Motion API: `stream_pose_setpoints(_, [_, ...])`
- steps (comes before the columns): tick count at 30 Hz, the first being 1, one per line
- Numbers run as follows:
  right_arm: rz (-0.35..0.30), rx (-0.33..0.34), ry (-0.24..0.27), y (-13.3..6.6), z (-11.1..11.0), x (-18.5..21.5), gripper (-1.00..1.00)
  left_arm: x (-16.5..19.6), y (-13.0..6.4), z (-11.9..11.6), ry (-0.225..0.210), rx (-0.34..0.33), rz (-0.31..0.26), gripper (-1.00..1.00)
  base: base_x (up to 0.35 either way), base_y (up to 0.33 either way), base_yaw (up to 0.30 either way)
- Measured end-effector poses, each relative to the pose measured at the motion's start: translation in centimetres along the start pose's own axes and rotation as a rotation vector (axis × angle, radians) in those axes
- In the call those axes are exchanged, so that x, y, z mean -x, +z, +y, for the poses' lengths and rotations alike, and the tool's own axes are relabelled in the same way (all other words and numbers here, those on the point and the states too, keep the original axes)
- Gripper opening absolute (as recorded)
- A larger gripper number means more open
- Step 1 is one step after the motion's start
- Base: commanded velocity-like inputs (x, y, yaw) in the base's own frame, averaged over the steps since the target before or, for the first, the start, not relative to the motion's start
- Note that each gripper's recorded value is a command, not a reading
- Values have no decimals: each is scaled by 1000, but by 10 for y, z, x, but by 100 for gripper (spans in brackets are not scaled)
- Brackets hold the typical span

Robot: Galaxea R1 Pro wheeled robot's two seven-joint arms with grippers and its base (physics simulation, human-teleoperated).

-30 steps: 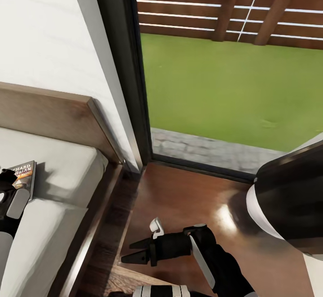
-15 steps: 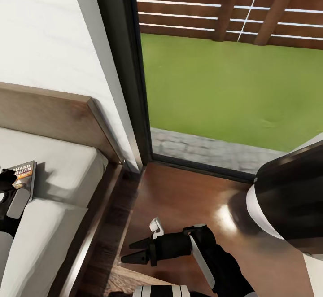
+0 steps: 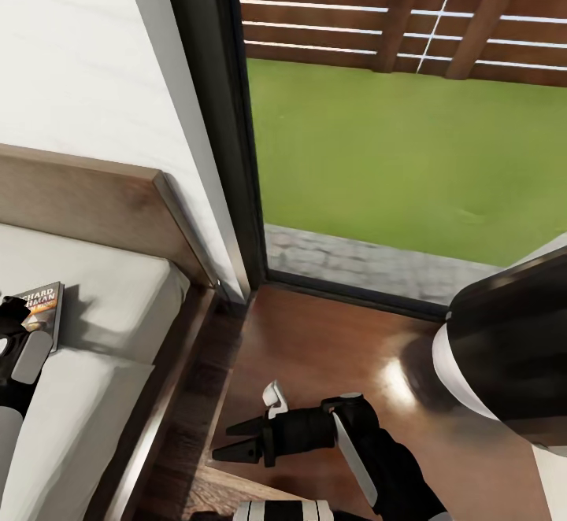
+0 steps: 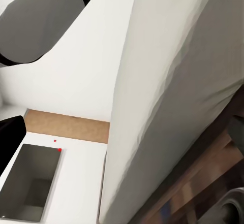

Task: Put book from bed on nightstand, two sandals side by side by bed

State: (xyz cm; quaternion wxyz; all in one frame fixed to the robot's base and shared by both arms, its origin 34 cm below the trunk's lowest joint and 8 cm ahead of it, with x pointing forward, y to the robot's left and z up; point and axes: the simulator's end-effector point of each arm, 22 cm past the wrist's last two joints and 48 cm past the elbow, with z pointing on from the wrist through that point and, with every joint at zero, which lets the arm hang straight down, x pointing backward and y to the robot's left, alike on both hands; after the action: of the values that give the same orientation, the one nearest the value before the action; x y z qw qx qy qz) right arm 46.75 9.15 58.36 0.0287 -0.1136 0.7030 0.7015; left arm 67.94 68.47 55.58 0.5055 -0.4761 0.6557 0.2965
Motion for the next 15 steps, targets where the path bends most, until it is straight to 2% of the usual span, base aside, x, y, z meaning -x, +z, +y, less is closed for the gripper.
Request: stream_pose_setpoints(15, [0,-1,-1,0,0,0,100,0,0,0,0,0,0,100,0,0,0])
